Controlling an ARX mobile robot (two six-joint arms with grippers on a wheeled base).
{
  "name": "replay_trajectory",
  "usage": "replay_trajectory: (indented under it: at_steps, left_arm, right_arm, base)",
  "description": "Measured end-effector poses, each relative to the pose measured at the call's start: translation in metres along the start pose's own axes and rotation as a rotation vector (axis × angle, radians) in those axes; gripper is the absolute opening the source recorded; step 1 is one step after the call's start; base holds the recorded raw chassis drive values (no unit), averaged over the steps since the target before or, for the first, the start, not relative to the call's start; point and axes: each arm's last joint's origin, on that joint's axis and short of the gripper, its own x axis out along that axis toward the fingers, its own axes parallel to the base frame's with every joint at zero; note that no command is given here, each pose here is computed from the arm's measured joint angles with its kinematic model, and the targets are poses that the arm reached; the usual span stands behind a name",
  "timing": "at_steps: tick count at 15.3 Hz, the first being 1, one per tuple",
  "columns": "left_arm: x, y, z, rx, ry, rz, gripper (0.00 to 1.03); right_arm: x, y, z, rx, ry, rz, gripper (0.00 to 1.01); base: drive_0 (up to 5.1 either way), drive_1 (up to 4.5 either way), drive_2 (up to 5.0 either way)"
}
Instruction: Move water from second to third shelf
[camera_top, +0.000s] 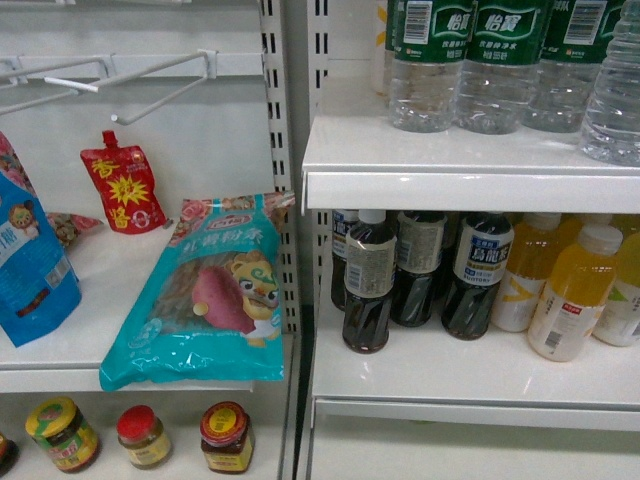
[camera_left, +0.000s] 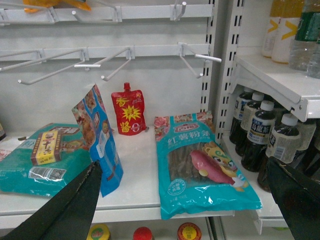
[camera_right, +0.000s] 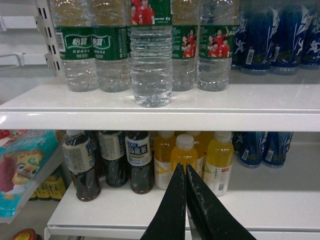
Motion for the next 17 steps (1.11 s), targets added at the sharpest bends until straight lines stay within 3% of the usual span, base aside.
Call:
replay_trajectory:
  at_steps: [5, 9, 12, 17]
  left_arm:
    - [0.0000, 0.0000, -0.0001, 0.000, 0.002, 0.001, 0.98]
    - [0.0000, 0.0000, -0.0001, 0.000, 0.002, 0.001, 0.98]
    - [0.0000, 0.0000, -0.0001, 0.000, 0.002, 0.001, 0.98]
    - [0.0000, 0.0000, -0.0001, 0.000, 0.002, 0.001, 0.98]
  right_arm:
    - [0.0000, 0.0001, -0.0016, -0.001, 0.014, 0.002, 0.03]
    - [0.0000, 0.0000, -0.0016, 0.000, 0.014, 0.001, 0.63]
    - [0.0000, 0.0001, -0.0017, 0.000, 0.014, 0.002, 0.99]
    - [0.0000, 0.0000, -0.0016, 0.000, 0.014, 0.001, 0.98]
  base:
    - [0.0, 0.00, 0.0]
    - [0.0, 0.00, 0.0]
    - [0.0, 0.00, 0.0]
    - [0.0, 0.00, 0.0]
